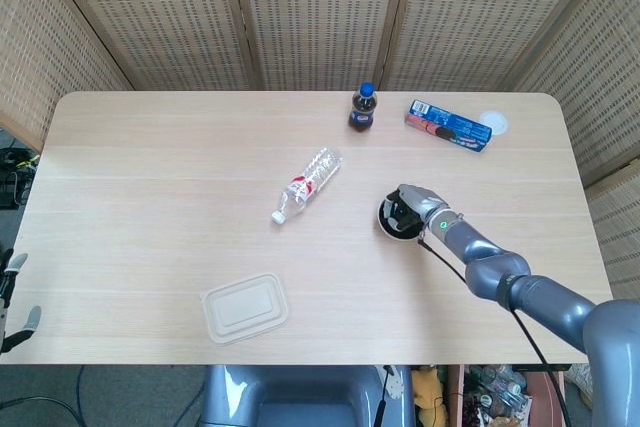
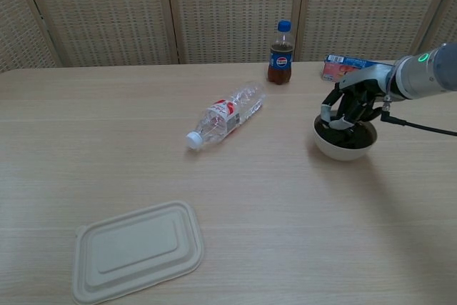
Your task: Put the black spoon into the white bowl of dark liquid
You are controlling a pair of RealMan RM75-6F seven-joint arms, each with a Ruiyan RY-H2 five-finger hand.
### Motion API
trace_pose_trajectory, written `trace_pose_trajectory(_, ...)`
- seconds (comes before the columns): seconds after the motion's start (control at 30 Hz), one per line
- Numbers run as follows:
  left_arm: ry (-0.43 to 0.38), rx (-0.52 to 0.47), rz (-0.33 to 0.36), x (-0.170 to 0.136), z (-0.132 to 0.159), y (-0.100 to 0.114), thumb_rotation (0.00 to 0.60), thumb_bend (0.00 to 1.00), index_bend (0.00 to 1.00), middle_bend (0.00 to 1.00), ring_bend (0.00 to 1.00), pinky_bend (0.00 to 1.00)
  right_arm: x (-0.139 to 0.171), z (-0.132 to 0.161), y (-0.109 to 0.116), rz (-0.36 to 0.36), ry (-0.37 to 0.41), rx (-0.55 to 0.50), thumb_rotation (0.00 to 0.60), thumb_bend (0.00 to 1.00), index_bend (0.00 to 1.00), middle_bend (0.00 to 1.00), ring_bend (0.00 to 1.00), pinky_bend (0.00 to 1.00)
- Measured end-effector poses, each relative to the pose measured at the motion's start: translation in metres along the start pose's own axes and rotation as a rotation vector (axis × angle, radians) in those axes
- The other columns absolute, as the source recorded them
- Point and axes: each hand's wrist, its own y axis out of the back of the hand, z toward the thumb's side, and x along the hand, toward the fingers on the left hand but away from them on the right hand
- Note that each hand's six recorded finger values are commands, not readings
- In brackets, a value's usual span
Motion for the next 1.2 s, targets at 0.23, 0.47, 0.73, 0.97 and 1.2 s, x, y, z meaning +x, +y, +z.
trace_pose_trajectory(0.23, -0.001, -0.003, 0.001, 0.0, -0.001, 0.0, 0.6, 0.41, 0.0, 0.0, 0.0, 0.0, 0.006, 0.009, -0.011, 0.035, 0.024, 0.001, 0.6, 0.68, 0.64, 0.93, 0.96, 1.0)
trace_pose_trajectory(0.47, 0.014, -0.004, 0.0, -0.002, -0.005, -0.001, 0.6, 0.41, 0.0, 0.0, 0.0, 0.0, 0.001, 0.021, -0.01, 0.029, 0.042, 0.002, 0.6, 0.68, 0.64, 0.93, 0.96, 1.0)
trace_pose_trajectory(0.73, 0.027, -0.003, 0.0, -0.005, -0.008, -0.001, 0.6, 0.41, 0.0, 0.0, 0.0, 0.0, -0.006, 0.02, -0.001, 0.004, 0.027, 0.005, 0.6, 0.68, 0.64, 0.93, 0.96, 1.0)
trace_pose_trajectory(0.97, 0.023, -0.003, 0.0, -0.005, -0.006, -0.001, 0.6, 0.41, 0.0, 0.0, 0.0, 0.0, -0.008, 0.003, 0.011, -0.022, -0.018, 0.009, 0.6, 0.68, 0.64, 0.93, 0.96, 1.0)
trace_pose_trajectory(1.2, 0.014, -0.005, 0.0, -0.003, -0.004, -0.002, 0.6, 0.41, 0.0, 0.0, 0.0, 0.0, -0.002, -0.006, 0.01, -0.01, -0.036, 0.017, 0.6, 0.68, 0.64, 0.93, 0.96, 1.0)
